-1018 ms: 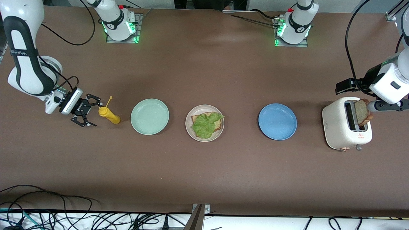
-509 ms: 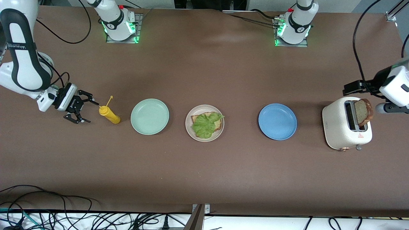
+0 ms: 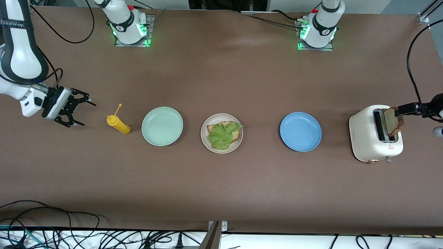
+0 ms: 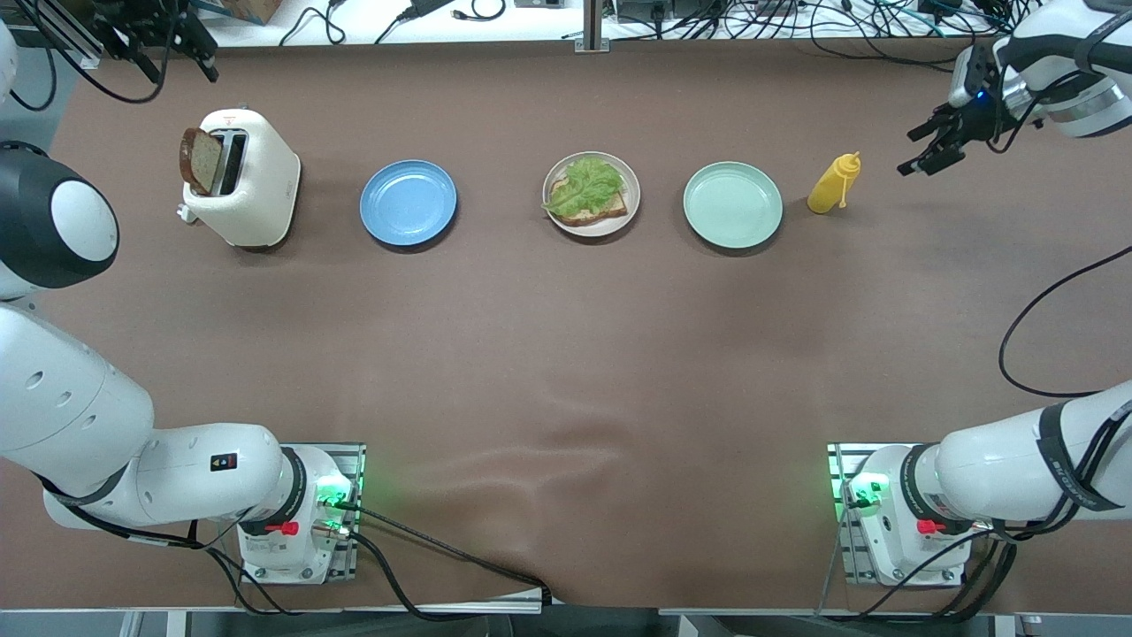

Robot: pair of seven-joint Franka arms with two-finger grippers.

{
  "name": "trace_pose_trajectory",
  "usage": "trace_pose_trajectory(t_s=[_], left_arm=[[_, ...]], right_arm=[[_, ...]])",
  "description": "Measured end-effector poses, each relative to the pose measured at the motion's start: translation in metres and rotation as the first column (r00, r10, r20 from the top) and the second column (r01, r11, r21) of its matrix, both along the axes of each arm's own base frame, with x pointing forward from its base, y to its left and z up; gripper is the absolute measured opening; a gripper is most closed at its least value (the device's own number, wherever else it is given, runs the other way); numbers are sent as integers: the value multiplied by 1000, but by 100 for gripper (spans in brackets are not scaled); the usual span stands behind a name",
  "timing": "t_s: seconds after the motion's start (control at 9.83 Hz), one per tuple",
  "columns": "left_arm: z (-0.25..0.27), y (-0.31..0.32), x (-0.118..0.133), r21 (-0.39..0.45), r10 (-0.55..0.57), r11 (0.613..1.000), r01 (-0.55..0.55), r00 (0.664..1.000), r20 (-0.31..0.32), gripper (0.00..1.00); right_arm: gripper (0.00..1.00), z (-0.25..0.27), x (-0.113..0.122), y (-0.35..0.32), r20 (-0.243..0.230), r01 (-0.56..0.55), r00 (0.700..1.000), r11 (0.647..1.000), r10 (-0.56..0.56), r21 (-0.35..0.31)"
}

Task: Make sandwich on beige plate with both arms
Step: 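Grasp the toaster bread slice with the left gripper while the right gripper withdraws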

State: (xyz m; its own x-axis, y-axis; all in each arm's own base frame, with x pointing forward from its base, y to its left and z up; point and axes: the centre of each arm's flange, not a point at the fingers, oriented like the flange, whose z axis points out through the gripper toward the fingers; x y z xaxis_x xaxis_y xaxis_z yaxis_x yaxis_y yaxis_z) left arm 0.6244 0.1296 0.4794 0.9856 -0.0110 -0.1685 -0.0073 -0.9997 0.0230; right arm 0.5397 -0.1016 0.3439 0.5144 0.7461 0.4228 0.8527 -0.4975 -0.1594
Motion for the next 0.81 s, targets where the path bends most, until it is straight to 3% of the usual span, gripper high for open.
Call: trace_pose_trajectory(t_s=[0.2,0.51,0.61,0.81], left_arm=[[-34,18,-6,-6,-21,1000,21,1000,10,100],[-63,37,-19,-1,-30,1000,30,999,35,100],[-76,38,-25,3,-33,999,32,998,52,100],[-95,39,-37,7,-38,999,38,997,70,100]], right_arm=[[100,30,1,1,-80,154,985,988,-156,-21],[100,82,7,11,-214,306,914,932,-344,-192],[100,102,11,20,-230,355,881,899,-413,-256],[100,132,19,35,-218,459,807,815,-549,-354]])
